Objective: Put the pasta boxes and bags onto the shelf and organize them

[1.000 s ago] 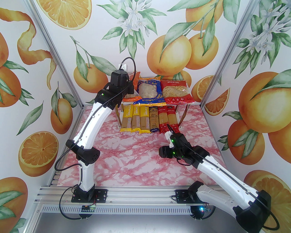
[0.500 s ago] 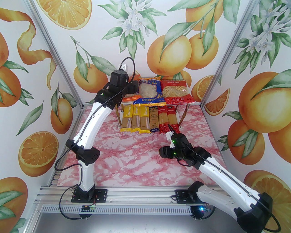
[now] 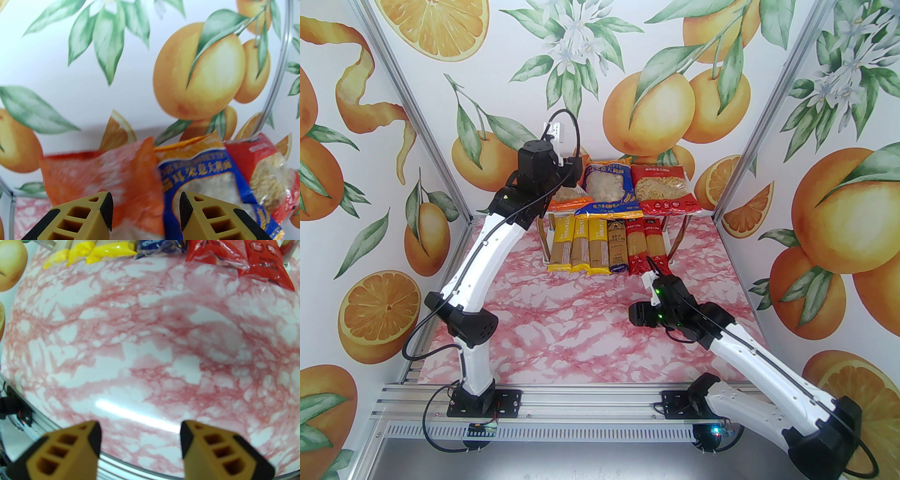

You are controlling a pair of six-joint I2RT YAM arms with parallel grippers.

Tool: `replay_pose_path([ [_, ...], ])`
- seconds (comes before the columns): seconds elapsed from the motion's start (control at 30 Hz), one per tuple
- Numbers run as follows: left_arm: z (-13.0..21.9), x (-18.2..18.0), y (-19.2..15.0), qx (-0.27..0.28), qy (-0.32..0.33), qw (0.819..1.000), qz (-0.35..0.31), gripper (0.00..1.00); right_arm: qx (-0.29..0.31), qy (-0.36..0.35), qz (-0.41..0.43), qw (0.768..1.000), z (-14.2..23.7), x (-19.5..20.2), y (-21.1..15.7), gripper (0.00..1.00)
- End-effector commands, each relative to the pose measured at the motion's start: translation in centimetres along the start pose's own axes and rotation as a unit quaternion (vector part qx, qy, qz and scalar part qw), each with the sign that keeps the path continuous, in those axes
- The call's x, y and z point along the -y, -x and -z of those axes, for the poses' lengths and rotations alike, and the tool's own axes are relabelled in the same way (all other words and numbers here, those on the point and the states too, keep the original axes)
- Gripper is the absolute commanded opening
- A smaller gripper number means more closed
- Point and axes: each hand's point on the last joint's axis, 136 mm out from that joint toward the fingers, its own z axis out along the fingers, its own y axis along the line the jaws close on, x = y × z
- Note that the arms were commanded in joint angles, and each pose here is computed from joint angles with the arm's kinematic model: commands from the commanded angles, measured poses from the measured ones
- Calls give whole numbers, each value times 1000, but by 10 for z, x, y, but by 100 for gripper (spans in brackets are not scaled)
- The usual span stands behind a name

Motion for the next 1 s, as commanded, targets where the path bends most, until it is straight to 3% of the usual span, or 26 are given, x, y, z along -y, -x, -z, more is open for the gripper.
replay_pose_path([
  [0.0, 8, -1, 19, 25, -14, 1000, 4, 52, 6, -4, -6, 1000, 4, 0, 6, 60],
  [0.13, -1, -9, 12, 19, -2, 1000, 1, 56, 6, -6, -7, 1000, 5, 1, 6, 60],
  [0.27, -11, -12, 16, 36, -5, 999, -6, 23, 4, -10, -11, 1000, 5, 3, 4, 60],
  [0.37, -20, -14, 14, 40, -8, 999, -10, 14, 5, -12, -13, 1000, 5, 4, 4, 60],
  [0.67, -47, -26, -26, -9, 9, 1000, -24, 9, 2, -17, -16, 1000, 5, 6, 1, 60],
  [0.97, -54, -25, -78, -64, -4, 997, -50, 10, -1, -22, -17, 1000, 6, 8, -1, 60],
])
